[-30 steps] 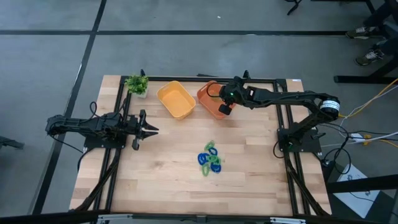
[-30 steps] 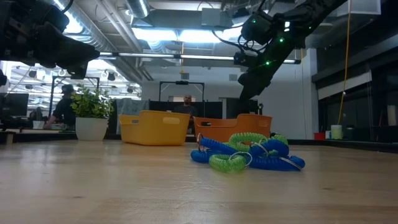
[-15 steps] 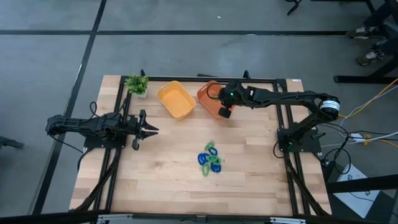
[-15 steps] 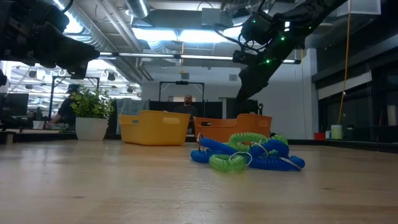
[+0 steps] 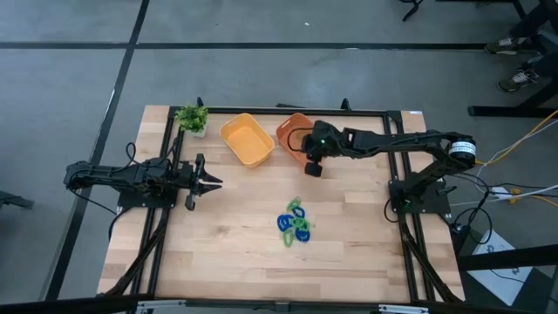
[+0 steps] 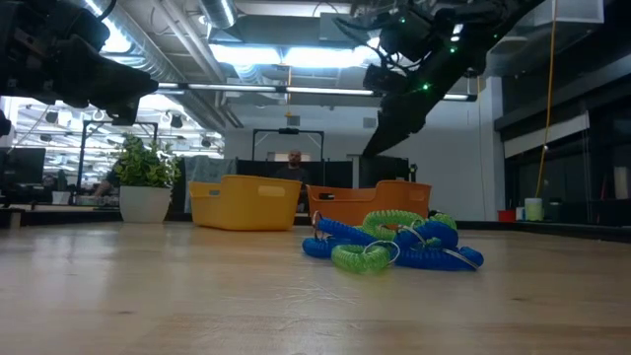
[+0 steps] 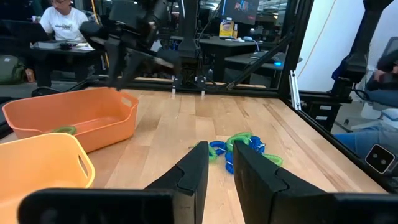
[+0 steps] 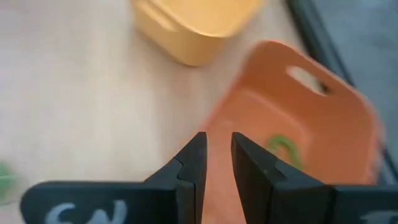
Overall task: Sort spring keychains
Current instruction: Put the blue spring keychain into the yellow bin
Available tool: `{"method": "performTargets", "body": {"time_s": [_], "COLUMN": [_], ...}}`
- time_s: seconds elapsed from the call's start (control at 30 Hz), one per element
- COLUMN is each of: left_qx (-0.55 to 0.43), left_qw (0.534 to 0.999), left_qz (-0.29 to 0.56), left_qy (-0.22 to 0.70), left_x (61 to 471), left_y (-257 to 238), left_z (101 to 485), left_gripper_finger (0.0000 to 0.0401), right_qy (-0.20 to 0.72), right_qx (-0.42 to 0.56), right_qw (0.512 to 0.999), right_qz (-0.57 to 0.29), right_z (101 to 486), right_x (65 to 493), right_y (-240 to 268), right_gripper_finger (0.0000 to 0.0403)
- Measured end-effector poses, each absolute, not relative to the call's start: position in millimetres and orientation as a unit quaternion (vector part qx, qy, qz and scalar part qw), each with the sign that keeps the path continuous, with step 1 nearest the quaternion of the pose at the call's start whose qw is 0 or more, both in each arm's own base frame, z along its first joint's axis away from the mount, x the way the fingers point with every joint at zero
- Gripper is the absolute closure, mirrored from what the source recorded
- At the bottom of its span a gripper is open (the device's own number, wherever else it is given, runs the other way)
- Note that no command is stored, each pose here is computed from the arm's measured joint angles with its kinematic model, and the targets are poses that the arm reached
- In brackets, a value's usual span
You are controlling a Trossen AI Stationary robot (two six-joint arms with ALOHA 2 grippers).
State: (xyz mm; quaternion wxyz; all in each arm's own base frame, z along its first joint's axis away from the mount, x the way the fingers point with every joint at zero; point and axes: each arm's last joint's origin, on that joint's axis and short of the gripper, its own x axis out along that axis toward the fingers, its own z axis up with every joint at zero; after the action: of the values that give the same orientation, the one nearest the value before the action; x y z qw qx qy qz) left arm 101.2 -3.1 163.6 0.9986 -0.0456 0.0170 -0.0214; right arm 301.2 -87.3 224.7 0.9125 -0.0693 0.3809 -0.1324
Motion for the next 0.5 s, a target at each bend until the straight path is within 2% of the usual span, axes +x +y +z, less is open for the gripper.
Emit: {"method": "performTargets", "body": {"time_s": [0.27,0.5], "left_qx": [-0.046,-0.046], "left_qw": [0.999,0.999], "left_qz": [-0.021,-0.021], "left_qy": [0.017,0.017], "left_x": [101,101], "left_y": [-3,-3], "left_z": [164,164], "left_gripper_finger": [0.0333,0.0332], "right_qy": [0.362,0.355], "right_qx": [-0.033,-0.043], "right_qw": [0.932,0.932], "right_qz": [-0.009,0.050], "right_z": [225,225], "right_x": [305,309], "right_y": [-71,-51], "right_gripper_finger": [0.0327,0.0327]}}
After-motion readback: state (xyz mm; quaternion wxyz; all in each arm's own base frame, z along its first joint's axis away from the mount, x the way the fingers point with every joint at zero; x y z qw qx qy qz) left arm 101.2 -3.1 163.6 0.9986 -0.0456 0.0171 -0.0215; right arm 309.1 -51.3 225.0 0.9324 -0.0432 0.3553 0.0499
